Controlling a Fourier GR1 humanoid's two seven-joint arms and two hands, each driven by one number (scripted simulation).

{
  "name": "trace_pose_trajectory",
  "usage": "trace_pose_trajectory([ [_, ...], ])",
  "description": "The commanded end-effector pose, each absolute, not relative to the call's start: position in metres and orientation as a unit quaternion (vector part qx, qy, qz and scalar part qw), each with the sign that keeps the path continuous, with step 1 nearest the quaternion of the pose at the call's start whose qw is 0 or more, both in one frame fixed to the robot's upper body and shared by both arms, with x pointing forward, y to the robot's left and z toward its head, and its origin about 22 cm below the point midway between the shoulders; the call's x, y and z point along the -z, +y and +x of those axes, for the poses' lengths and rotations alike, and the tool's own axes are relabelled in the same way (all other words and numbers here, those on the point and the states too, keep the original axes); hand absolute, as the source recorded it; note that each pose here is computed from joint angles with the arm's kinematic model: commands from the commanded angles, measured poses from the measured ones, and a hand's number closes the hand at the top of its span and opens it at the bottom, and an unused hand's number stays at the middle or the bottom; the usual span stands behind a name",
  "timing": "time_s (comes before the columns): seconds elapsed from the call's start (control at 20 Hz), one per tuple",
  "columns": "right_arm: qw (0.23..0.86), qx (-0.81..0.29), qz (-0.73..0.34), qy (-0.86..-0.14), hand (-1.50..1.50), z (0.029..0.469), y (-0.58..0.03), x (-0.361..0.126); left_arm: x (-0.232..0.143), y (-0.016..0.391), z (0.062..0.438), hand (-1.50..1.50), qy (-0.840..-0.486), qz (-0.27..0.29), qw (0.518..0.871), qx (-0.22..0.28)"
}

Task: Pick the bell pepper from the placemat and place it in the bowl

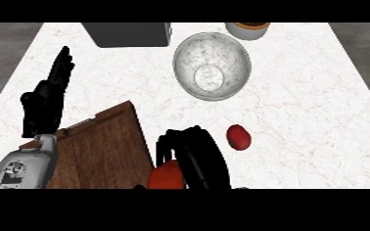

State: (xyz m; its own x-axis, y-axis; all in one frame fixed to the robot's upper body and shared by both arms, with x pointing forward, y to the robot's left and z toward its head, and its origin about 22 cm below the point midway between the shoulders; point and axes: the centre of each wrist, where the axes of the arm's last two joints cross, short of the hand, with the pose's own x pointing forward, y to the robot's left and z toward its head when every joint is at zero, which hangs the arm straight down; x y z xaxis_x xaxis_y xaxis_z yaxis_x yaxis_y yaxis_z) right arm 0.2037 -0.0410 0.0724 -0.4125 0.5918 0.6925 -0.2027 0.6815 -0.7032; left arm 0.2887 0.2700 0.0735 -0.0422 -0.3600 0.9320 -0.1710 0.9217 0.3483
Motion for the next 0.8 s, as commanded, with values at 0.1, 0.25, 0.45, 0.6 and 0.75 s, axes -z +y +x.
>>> trace_pose_trajectory([
  [0.1, 0.555, -0.295, -0.181, -0.756, 1.50, 0.208, -0.038, -0.118, -0.064, 0.274, 0.283, 0.00, -0.729, 0.173, 0.658, 0.071],
  [0.25, 0.562, -0.265, -0.200, -0.758, 1.50, 0.236, -0.049, -0.116, -0.080, 0.263, 0.284, 0.00, -0.730, 0.174, 0.657, 0.072],
  [0.45, 0.550, -0.236, -0.227, -0.768, 1.50, 0.295, -0.074, -0.136, -0.077, 0.255, 0.289, 0.00, -0.725, 0.179, 0.660, 0.079],
  [0.6, 0.559, -0.202, -0.212, -0.776, 1.50, 0.313, -0.099, -0.099, -0.091, 0.270, 0.299, 0.00, -0.732, 0.178, 0.653, 0.076],
  [0.75, 0.526, -0.215, -0.279, -0.774, 1.50, 0.345, -0.118, -0.113, -0.068, 0.257, 0.286, 0.00, -0.730, 0.173, 0.656, 0.075],
])
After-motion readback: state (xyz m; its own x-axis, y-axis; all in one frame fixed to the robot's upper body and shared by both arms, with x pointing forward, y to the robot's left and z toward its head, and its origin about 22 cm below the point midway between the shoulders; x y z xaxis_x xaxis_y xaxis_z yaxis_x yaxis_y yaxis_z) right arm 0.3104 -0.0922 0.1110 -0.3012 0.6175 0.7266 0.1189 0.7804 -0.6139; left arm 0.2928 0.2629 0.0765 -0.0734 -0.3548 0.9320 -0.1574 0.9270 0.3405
